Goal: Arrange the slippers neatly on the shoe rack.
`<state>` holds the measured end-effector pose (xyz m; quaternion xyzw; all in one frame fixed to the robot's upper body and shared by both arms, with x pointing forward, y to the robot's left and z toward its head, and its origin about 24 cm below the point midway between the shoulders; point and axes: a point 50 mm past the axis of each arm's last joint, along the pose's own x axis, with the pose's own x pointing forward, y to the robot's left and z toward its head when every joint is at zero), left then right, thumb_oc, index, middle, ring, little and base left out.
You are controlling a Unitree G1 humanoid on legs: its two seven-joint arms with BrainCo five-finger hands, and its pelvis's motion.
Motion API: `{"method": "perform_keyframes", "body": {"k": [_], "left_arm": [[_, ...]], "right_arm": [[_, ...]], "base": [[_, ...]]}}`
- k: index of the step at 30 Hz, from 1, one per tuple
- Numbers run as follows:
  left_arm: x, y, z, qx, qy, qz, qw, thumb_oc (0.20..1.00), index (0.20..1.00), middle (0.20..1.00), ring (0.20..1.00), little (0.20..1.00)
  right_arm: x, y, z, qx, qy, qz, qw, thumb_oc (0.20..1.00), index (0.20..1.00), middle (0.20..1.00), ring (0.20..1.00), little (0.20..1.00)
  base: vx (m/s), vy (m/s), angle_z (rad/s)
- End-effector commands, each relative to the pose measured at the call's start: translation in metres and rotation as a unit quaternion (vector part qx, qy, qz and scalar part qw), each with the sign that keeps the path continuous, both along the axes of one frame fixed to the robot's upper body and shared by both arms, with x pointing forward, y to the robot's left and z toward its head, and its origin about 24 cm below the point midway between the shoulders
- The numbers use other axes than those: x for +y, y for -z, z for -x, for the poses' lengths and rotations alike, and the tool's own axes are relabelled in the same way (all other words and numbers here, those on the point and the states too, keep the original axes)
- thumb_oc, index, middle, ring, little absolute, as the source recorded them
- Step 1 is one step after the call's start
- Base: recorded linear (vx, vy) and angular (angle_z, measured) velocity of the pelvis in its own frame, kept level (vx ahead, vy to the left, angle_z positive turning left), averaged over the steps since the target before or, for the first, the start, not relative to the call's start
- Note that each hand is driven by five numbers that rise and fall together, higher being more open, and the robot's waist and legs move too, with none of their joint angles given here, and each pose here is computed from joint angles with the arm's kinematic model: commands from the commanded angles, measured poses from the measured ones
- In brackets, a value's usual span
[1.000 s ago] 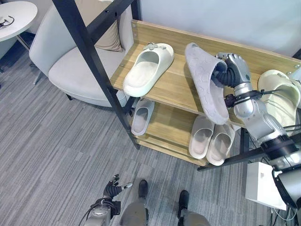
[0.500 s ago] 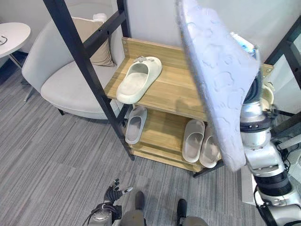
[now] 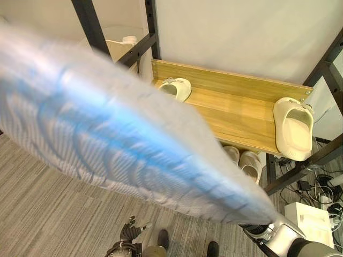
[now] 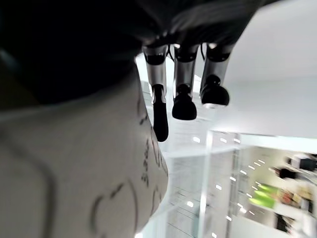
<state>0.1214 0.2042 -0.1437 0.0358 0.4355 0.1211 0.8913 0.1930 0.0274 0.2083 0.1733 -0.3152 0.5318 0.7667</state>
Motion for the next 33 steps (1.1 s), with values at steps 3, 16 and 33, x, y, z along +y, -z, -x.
{"method": "perform_keyframes", "body": {"k": [3,16,33], "left_arm": [[0.008,-0.003,-0.019,-0.01,0.014,-0.033,0.999,1.0,1.0,1.0,1.0,1.0],[0.002,-0.013,-0.04,-0.055,0.019,-0.027,0.998,1.0,1.0,1.0,1.0,1.0],[-0.002,-0.078,-0.113,-0.258,0.008,0.015,0.966,1.0,1.0,1.0,1.0,1.0]], "right_arm": [[0.004,-0.007,0.006,-0.046,-0.031,0.022,0.998,0.2,0.2,0.2,0.2,0.2],[0.007,0.065,-0.026,-0.049,0.1,0.193,0.975,0.2,0.2,0.2,0.2,0.2],[-0.125,0.022,-0.159,-0.289,0.643,0.335,0.625,0.2,0.2,0.2,0.2,0.2]], "base": [[-0.01,0.001,0.0],[-0.08,0.001,0.07],[-0.16,0.023,0.08]]}}
